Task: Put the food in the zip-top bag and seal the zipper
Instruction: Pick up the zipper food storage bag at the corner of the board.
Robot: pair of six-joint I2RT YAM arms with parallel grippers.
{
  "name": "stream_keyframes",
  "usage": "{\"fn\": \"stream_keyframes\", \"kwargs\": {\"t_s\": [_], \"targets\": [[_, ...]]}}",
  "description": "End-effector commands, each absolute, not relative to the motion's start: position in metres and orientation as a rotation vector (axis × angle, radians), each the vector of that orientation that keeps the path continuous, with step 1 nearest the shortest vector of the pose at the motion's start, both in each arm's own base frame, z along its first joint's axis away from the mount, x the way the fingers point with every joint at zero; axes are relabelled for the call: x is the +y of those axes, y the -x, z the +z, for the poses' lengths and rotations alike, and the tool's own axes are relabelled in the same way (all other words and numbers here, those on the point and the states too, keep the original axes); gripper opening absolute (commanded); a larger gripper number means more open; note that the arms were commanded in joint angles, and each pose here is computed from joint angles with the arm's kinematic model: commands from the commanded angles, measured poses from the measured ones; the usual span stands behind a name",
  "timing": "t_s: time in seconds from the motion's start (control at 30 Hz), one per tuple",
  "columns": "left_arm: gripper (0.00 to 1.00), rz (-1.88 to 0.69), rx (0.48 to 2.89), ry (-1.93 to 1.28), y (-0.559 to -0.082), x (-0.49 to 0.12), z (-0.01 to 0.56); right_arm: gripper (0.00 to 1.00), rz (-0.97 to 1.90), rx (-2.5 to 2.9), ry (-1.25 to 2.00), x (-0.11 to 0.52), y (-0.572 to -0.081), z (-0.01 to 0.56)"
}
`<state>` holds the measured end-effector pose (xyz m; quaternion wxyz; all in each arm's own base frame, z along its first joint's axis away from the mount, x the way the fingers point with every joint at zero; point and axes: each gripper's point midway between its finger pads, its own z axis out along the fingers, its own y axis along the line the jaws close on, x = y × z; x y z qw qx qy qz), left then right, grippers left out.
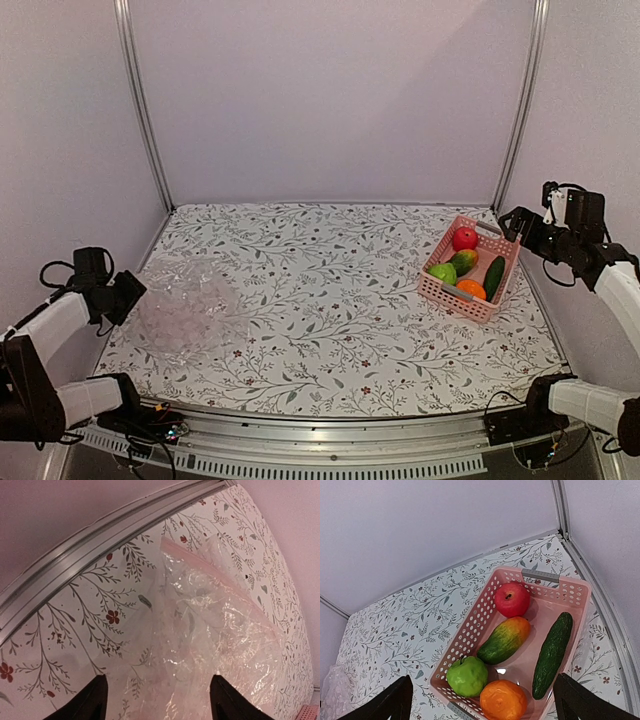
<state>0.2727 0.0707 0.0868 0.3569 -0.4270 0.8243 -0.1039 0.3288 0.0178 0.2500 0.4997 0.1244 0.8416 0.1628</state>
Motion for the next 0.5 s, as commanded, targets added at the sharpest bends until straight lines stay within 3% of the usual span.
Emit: {"fn": "stream_keyframes", "kwargs": {"t_s": [0.0, 0.1, 0.47], "targets": [[0.69, -0.293, 2.128, 1.036, -0.292, 0.075, 0.089, 0.99, 0.415, 2.029, -0.287, 0.023, -0.326, 0.252], [0.57, -0.305, 2.147, 1.023, -0.299, 0.075, 0.084, 0.99, 0.420, 2.028, -0.283, 0.024, -0.326, 0.253], [0.48, -0.322, 2.161, 1.034, -0.317, 0.080, 0.076, 0.99, 0.424, 2.040, -0.268, 0.025, -0.324, 0.251]]}}
